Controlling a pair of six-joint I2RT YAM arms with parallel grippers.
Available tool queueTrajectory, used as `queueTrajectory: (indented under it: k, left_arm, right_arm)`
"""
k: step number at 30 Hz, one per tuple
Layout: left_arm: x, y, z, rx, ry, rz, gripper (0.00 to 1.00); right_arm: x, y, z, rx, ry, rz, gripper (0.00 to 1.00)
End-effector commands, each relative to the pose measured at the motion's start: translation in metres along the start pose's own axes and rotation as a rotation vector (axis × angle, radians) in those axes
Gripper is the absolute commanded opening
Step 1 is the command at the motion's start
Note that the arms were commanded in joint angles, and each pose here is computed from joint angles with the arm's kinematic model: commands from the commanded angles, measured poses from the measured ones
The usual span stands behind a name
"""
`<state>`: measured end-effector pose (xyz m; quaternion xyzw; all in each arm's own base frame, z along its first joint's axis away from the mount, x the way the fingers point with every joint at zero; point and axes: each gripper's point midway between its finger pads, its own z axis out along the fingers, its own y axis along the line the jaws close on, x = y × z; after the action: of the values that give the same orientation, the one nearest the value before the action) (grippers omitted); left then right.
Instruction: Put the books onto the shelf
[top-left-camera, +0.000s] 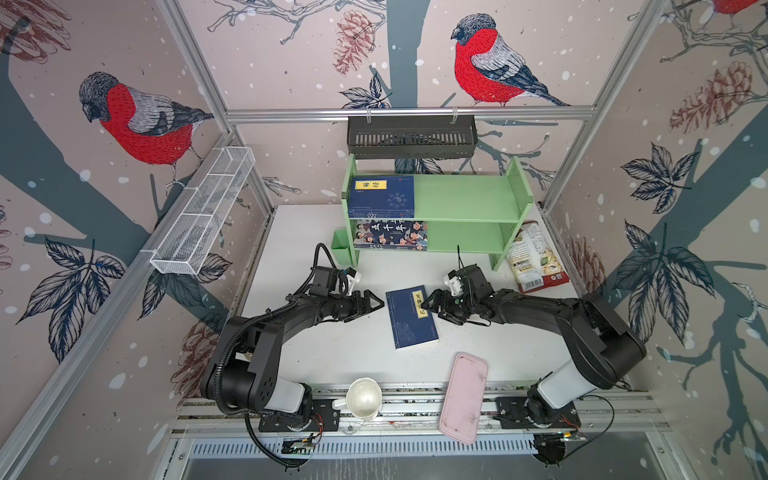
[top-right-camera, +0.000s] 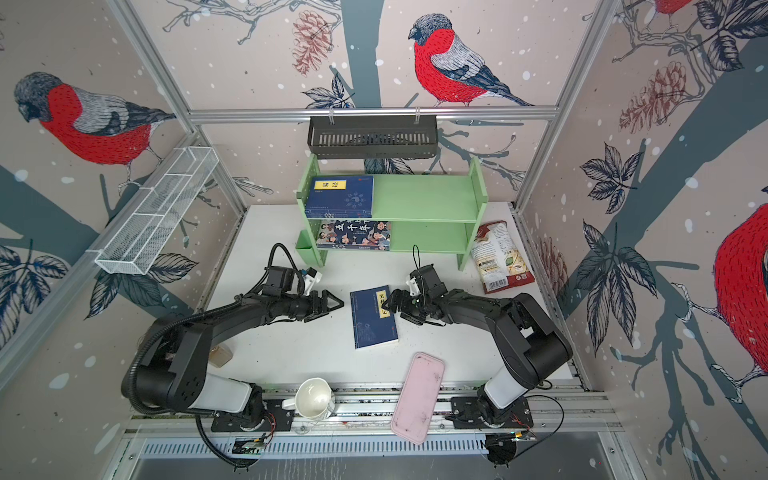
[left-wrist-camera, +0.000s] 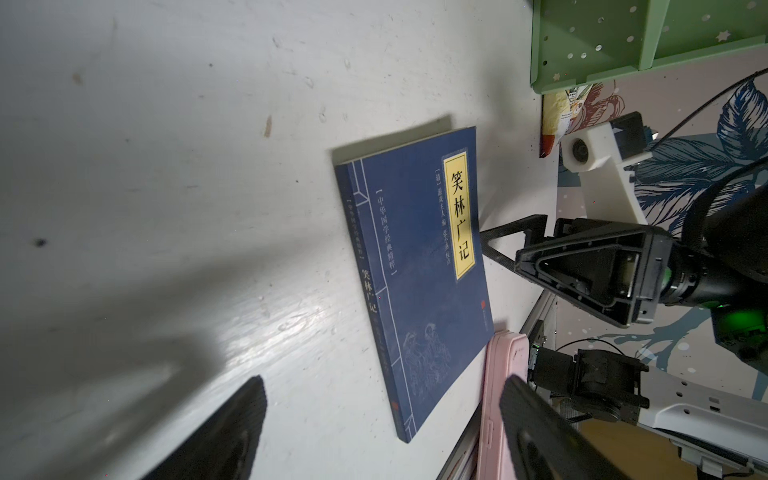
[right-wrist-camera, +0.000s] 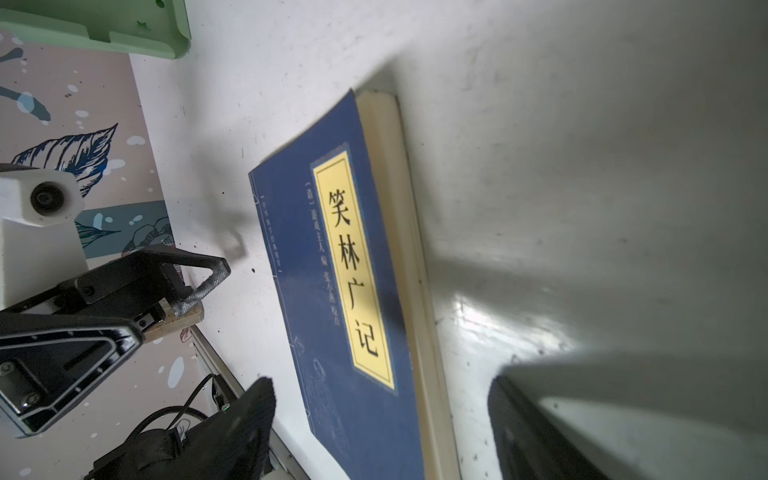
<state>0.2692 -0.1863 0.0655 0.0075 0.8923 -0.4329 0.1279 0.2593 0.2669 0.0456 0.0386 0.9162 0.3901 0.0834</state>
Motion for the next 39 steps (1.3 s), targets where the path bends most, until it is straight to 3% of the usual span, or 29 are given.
queueTrajectory:
  k: [1, 9, 27, 34, 36, 39]
  left_arm:
    - [-0.001, 0.0, 0.005, 0.01, 0.001, 0.026, 0.87]
    - [0.008, 0.006, 0.014, 0.014, 0.03, 0.01, 0.87]
    - [0.012, 0.008, 0.03, 0.045, 0.074, -0.031, 0.85]
    - [0.01, 0.01, 0.028, 0.029, 0.064, -0.032, 0.84]
    - [0.01, 0.009, 0.028, 0.029, 0.061, -0.033, 0.84]
    - [0.01, 0.008, 0.027, 0.031, 0.061, -0.038, 0.84]
  right_arm:
    - [0.006, -0.003, 0.003, 0.003, 0.033, -0.01, 0.81]
    - [0.017, 0.013, 0.012, -0.109, 0.091, -0.012, 0.78]
    - [0.013, 0.049, 0.007, -0.25, 0.08, -0.026, 0.62]
    - [0.01, 0.051, 0.006, -0.239, 0.076, -0.037, 0.56]
    - [0.009, 0.045, 0.007, -0.21, 0.066, -0.034, 0.5]
    - [0.008, 0.038, 0.009, -0.167, 0.064, -0.027, 0.52]
